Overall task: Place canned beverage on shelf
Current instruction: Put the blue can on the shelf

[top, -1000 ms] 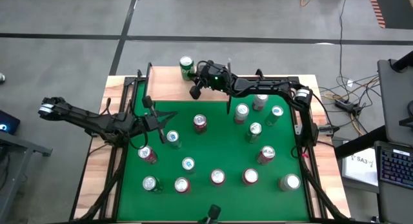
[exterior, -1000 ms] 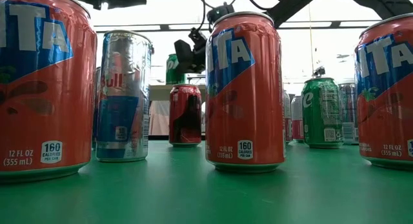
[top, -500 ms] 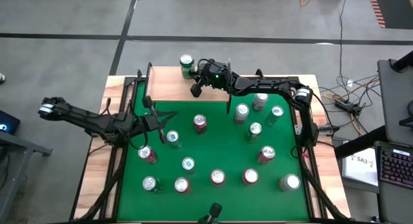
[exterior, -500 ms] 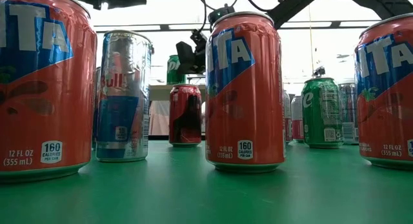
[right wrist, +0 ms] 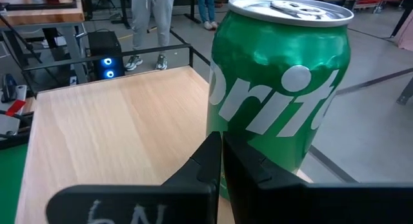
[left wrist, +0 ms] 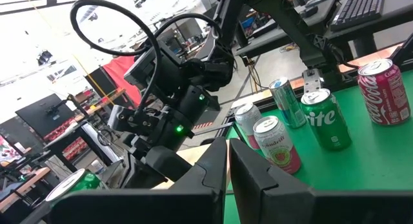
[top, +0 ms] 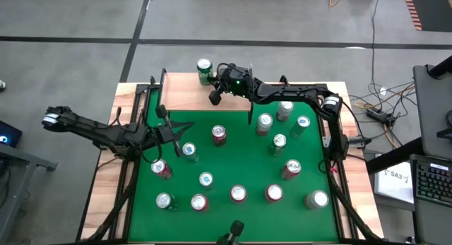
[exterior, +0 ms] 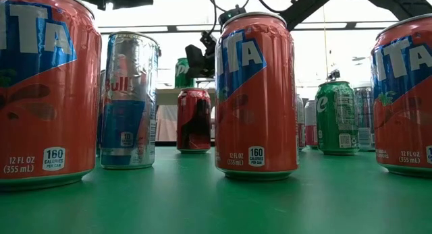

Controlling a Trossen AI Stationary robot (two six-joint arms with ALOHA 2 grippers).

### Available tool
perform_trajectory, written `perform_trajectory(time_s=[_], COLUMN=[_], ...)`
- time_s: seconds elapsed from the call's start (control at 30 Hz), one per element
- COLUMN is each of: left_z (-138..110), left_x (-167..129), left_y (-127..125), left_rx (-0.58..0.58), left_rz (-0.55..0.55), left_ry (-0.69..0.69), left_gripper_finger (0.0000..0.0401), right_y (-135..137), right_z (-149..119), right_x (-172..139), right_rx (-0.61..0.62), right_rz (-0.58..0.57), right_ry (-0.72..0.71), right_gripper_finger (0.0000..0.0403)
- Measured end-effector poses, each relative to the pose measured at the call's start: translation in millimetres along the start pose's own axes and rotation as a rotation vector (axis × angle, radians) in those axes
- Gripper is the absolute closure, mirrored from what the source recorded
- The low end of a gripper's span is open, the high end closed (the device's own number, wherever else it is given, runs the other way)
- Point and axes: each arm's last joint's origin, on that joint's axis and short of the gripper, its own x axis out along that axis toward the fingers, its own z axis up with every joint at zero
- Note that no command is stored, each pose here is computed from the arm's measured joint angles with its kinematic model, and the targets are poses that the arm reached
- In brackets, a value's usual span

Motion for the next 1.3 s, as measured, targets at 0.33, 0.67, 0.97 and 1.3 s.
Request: perform_trajectory(time_s=[0.33,0.67,0.97,1.3], left_z=[0.0,0.0,0.0,0.0], left_x=[0.0,0.0,0.0,0.0], left_y=[0.0,0.0,0.0,0.1], left_rx=[0.0,0.007,0.007,0.007], left_rz=[0.0,0.0,0.0,0.0], left_ry=[0.0,0.0,0.0,0.0], left_gripper_finger=[0.0398,0.0398,0.0398,0.0398], right_y=[-1.3,0.1,-4.9,-7.9], right_z=[-0.1,5.6,6.0,5.5], right_x=[0.1,-0.1,0.1,0.2], right_rx=[0.002,-0.005,-0.009,-0.009], right_rz=[0.02,0.048,0.018,0.007], right_ry=[-0.001,-0.06,-0.064,-0.06], right_gripper_finger=[0.0394,0.0394,0.0394,0.0394])
